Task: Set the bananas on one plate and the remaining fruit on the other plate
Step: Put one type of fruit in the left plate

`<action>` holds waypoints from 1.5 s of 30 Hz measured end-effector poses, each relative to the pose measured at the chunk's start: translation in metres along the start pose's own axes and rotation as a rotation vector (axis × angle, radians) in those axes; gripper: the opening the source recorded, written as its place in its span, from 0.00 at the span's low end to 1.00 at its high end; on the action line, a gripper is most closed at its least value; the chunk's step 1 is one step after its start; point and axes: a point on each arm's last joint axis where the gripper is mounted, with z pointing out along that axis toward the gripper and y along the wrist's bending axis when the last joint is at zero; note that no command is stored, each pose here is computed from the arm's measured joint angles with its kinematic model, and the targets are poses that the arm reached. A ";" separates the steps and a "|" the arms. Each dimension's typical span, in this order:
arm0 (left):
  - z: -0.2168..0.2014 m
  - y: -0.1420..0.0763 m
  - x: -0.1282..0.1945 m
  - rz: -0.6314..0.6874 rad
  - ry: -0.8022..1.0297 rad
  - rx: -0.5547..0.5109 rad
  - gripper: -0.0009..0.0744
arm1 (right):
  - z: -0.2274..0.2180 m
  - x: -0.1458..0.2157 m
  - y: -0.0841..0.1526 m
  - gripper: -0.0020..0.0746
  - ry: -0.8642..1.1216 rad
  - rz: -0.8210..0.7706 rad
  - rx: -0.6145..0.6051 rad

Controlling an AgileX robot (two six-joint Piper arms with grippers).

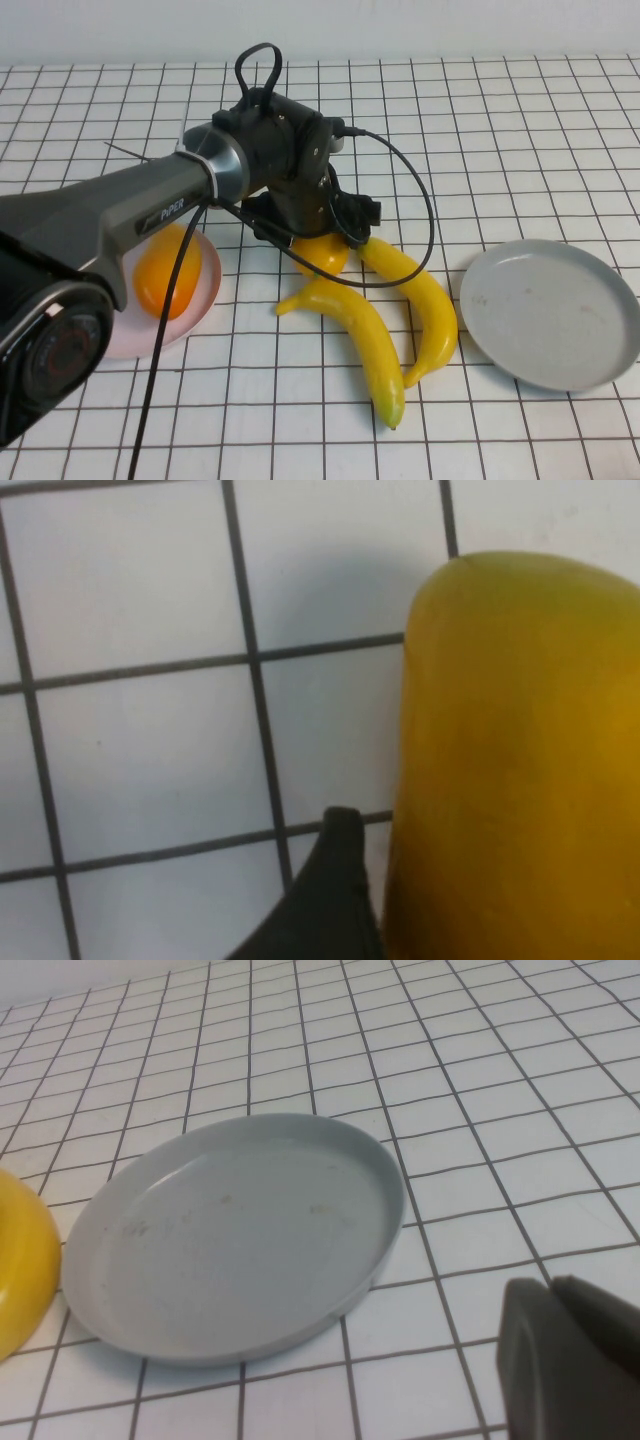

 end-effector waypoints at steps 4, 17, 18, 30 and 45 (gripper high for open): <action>-0.004 -0.001 -0.003 0.018 -0.006 0.000 0.72 | 0.000 0.000 0.000 0.00 0.000 0.000 0.000; -0.084 0.010 -0.029 0.208 0.017 -0.178 0.71 | 0.000 0.000 0.000 0.00 0.000 0.000 0.000; -0.097 0.014 -0.031 0.218 -0.012 -0.207 0.71 | 0.000 0.000 0.000 0.00 0.000 0.000 0.000; -0.146 0.074 0.025 0.152 -0.050 -0.552 0.71 | 0.000 0.000 0.000 0.00 0.000 0.000 0.000; -0.094 0.144 0.050 0.004 0.050 -0.358 0.71 | 0.000 0.000 0.000 0.00 0.000 0.000 0.000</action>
